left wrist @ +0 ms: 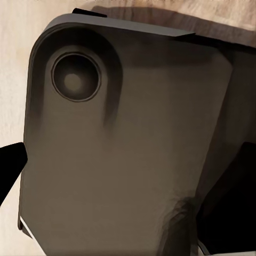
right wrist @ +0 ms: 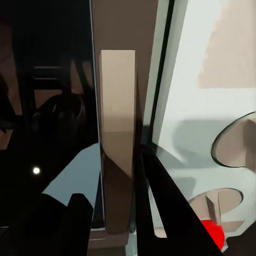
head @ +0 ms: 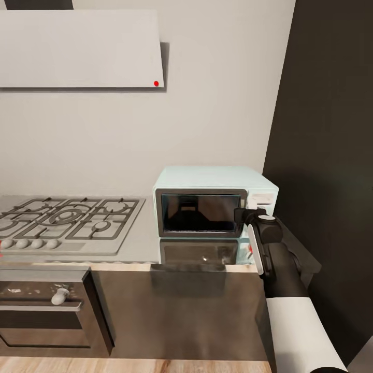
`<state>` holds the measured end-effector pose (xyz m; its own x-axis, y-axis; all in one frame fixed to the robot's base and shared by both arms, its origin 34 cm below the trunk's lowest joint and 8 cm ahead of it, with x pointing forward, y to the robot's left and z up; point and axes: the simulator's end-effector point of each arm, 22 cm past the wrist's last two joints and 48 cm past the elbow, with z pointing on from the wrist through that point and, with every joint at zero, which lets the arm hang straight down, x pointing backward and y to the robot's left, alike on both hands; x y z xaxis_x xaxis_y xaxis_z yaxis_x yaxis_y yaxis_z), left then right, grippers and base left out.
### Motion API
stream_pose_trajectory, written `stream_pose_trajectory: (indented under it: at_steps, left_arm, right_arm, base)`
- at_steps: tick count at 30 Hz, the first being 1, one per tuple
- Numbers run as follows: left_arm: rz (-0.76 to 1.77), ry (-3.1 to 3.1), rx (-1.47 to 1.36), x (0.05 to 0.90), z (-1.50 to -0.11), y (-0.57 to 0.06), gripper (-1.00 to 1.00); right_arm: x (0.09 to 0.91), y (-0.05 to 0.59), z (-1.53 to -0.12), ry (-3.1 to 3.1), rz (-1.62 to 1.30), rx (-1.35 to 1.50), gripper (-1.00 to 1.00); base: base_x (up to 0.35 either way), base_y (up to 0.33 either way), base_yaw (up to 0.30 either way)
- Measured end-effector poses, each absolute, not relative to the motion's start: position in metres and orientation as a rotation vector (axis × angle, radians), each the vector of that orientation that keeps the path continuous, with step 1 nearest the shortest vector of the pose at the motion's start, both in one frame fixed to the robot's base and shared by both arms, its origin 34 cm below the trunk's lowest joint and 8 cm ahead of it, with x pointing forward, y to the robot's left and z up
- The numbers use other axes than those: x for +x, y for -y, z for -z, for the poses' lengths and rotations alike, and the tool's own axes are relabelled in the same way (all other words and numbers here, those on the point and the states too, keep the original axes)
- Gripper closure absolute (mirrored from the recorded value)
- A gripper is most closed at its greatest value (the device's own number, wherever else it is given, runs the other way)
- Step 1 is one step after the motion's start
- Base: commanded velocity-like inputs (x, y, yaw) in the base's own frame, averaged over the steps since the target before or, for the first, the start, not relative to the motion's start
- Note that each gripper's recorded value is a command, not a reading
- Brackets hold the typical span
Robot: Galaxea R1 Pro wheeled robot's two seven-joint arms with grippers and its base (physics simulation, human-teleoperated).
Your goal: In the kitchen, take the popcorn bag from the countertop, put it into the microwave, and heat it until the popcorn is cooked so the cooked popcorn ends up inside the bag.
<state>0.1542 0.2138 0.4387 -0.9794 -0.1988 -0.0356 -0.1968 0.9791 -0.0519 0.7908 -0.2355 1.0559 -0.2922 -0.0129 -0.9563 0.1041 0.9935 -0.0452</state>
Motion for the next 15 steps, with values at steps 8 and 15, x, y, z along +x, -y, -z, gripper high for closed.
stream_pose_trajectory:
  at_steps: [8,15]
  left_arm:
    - [0.075,-3.084,-0.309,0.1544,-0.4387,-0.2138,-1.0]
    - [0.075,-3.085,-0.309,0.1546,-0.4386,-0.2138,-1.0]
  right_arm:
    - [0.7907,0.2356,-1.0558,-1.865,0.111,0.069,1.0]
    - [0.7908,0.2408,-1.0552,-1.865,0.128,0.077,1.0]
  base:
    - [0.0,0.0,0.0]
    - [-0.074,0.067,0.0]
